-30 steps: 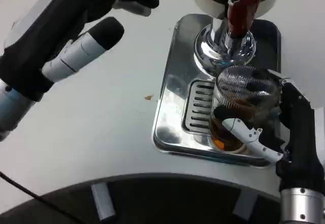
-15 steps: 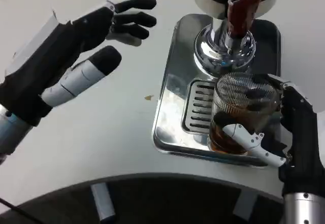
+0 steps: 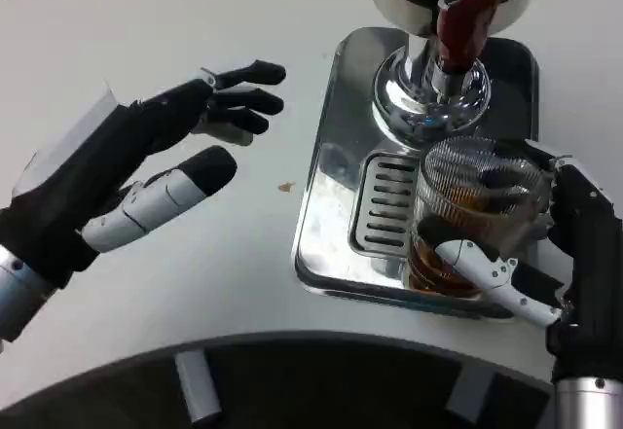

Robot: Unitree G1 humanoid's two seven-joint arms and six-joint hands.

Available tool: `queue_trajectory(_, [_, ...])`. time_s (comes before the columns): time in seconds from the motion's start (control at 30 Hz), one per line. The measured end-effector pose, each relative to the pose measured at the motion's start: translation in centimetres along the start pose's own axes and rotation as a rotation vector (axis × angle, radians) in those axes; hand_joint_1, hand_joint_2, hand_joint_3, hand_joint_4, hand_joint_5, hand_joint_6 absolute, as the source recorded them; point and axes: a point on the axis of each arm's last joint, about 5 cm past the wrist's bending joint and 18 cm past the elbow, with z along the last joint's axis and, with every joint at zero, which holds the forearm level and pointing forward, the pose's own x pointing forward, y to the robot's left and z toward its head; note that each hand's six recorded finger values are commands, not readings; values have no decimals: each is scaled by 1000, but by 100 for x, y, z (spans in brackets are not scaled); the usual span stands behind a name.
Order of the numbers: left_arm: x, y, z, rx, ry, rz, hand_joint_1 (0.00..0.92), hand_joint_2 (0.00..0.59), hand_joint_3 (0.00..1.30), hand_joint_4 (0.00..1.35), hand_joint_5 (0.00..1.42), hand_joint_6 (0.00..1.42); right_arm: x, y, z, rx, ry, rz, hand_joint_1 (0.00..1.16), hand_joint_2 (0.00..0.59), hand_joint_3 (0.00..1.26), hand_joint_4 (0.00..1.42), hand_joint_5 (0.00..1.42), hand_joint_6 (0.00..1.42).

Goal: Grasp the cup under the faucet to collect the drink, then remove the cup.

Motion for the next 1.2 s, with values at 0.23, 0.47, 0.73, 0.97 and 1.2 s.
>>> queue_trajectory(0.23, [-52, -14, -15, 22, 35, -11, 0, 114, 255, 280, 309, 324, -85, -83, 56, -2, -22, 5, 839, 195, 823, 977, 1145, 944])
queue_trajectory(0.47, [-98, 12, -17, 59, 67, -11, 0, 114, 242, 270, 293, 289, -150, -146, 100, -8, -30, 29, 839, 195, 842, 988, 1160, 980])
queue_trajectory(0.73, [-125, 3, 21, 107, 82, -38, 0, 115, 224, 214, 233, 245, -195, -178, 144, -2, -39, 37, 839, 195, 864, 1002, 1188, 1007])
queue_trajectory(0.97, [-132, -9, 70, 171, 121, -95, 0, 115, 185, 148, 164, 200, -207, -202, 212, 25, -68, 36, 839, 195, 873, 1015, 1204, 1045])
queue_trajectory(1.2, [-113, -61, 131, 240, 145, -176, 0, 113, 151, 88, 110, 162, -236, -226, 253, 36, -77, 59, 845, 187, 890, 1028, 1215, 1065])
